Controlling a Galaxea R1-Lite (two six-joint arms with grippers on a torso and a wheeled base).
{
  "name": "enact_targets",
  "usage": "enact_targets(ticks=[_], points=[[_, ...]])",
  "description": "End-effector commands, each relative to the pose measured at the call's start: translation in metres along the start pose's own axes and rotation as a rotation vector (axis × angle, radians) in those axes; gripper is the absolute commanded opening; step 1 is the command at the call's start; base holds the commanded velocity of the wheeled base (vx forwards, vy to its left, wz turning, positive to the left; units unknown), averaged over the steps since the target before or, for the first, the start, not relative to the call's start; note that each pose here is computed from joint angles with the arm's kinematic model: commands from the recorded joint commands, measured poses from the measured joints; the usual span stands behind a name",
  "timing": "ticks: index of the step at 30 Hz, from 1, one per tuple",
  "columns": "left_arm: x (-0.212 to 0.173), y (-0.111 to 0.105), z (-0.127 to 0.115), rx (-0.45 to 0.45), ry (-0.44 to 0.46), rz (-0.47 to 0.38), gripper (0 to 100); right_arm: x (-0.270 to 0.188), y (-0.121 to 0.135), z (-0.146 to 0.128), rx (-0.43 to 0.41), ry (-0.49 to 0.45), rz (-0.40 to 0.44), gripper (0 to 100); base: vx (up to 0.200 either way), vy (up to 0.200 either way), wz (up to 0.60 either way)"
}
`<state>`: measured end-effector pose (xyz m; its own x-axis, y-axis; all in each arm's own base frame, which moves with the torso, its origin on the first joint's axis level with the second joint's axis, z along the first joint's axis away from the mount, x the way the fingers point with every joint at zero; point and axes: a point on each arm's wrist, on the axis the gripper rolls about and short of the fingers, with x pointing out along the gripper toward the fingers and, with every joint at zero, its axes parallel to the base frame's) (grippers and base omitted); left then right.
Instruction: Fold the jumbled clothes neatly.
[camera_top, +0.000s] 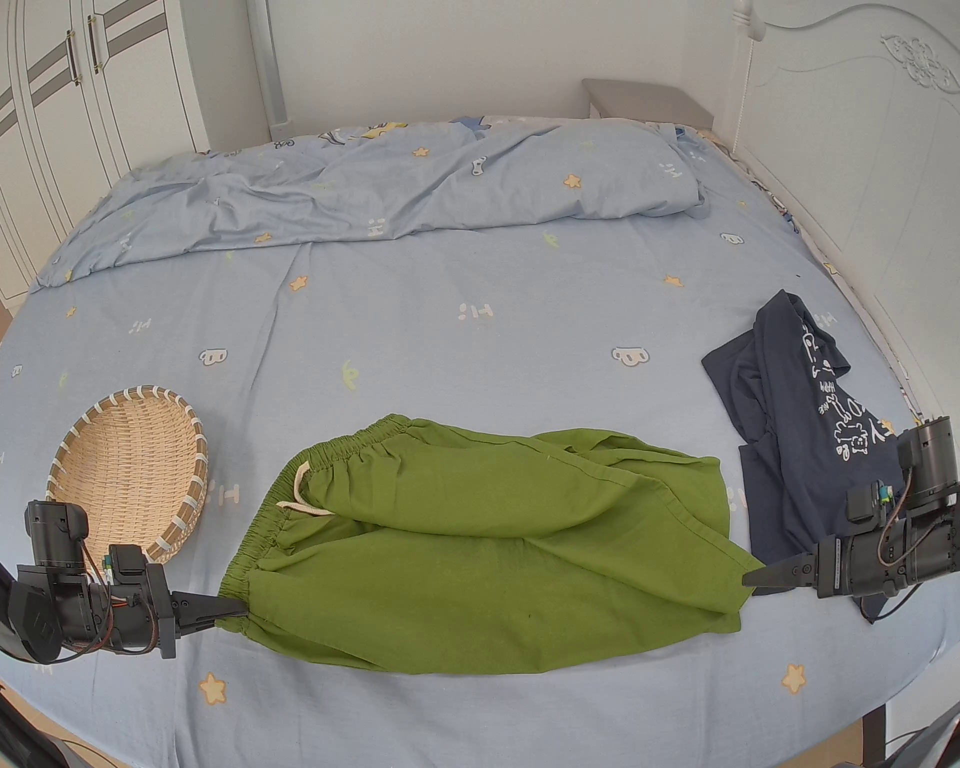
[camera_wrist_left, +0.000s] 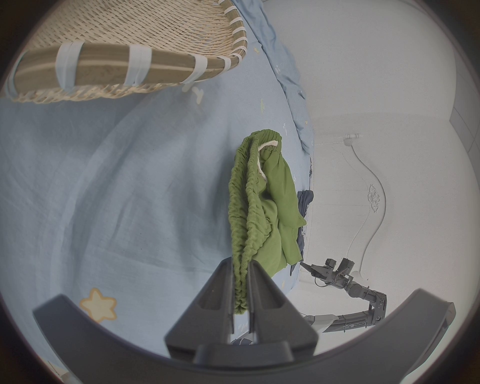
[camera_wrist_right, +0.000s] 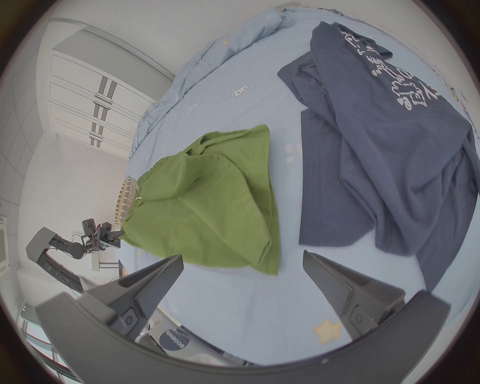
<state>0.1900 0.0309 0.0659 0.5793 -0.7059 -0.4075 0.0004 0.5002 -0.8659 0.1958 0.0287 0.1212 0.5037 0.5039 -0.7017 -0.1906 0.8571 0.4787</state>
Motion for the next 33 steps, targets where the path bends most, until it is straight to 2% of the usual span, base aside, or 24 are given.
enact_targets(ticks=[1, 11, 12, 21, 24, 29, 30, 31, 33], points=[[0.000, 0.000, 0.001, 0.003, -0.002, -0.001, 0, 0.026, -0.011, 0.002, 0.007, 0.046, -0.009, 100, 0.000, 0.000, 0.00], [0.001, 0.000, 0.004, 0.011, -0.007, -0.002, 0, 0.057, -0.016, 0.010, -0.023, 0.039, 0.013, 100, 0.000, 0.000, 0.00], [0.001, 0.000, 0.004, 0.011, -0.007, -0.002, 0, 0.057, -0.016, 0.010, -0.023, 0.039, 0.013, 0, 0.000, 0.000, 0.00], [-0.001, 0.000, 0.005, 0.010, -0.015, -0.001, 0, 0.058, -0.012, 0.022, -0.047, -0.003, 0.023, 0, 0.000, 0.000, 0.00], [0.000, -0.001, 0.004, 0.013, -0.009, -0.003, 0, 0.054, -0.010, 0.035, -0.058, -0.051, 0.010, 0, 0.000, 0.000, 0.00], [0.000, -0.001, 0.003, 0.013, -0.005, -0.003, 0, 0.042, 0.007, 0.085, -0.115, -0.196, -0.023, 0, 0.000, 0.000, 0.00], [0.000, -0.001, 0.003, 0.013, -0.005, -0.003, 0, 0.042, 0.007, 0.085, -0.115, -0.196, -0.023, 0, 0.000, 0.000, 0.00], [0.000, -0.001, 0.002, 0.011, -0.005, -0.002, 0, 0.035, 0.017, 0.108, -0.135, -0.239, -0.017, 0, 0.000, 0.000, 0.00], [0.000, -0.001, 0.002, 0.011, -0.006, -0.002, 0, 0.026, 0.027, 0.131, -0.156, -0.288, -0.007, 0, 0.000, 0.000, 0.00]])
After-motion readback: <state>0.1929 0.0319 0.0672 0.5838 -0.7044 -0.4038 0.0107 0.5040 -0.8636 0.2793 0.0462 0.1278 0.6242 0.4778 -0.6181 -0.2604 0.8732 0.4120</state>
